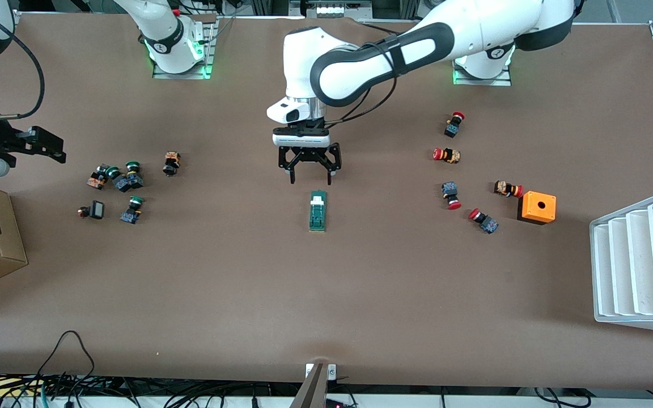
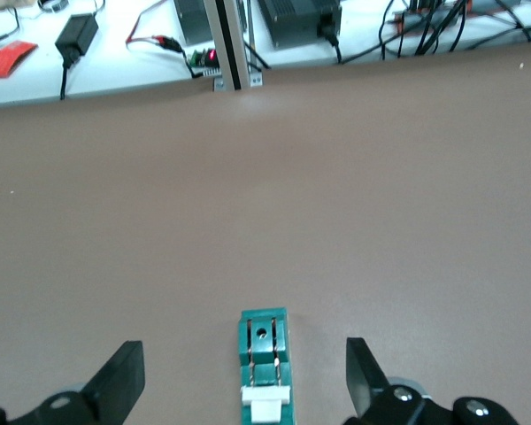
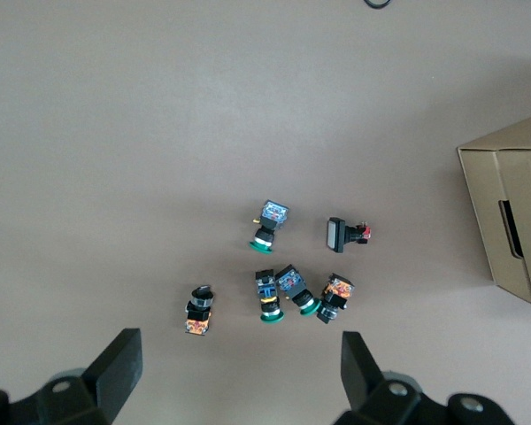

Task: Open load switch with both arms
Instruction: 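Open the left gripper and lift it off the switch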

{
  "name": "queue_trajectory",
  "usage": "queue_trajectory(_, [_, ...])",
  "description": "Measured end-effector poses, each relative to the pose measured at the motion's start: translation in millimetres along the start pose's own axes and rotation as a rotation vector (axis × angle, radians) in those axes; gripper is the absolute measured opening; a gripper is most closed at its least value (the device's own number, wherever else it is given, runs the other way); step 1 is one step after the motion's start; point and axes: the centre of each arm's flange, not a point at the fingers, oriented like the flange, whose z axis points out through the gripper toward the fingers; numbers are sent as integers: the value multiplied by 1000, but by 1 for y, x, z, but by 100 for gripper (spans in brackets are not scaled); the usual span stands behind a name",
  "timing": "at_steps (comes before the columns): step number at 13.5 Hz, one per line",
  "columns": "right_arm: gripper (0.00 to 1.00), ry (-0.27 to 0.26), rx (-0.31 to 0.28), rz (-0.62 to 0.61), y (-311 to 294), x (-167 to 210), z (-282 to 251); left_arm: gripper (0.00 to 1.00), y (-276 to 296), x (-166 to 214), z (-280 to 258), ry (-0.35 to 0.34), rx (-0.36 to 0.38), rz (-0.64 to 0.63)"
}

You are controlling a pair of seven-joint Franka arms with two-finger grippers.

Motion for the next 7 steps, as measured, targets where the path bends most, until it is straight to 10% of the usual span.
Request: queue_trajectory(7, [100,18,-31,-5,0,0,-19,100,-64,145,-52,-288,-15,-1])
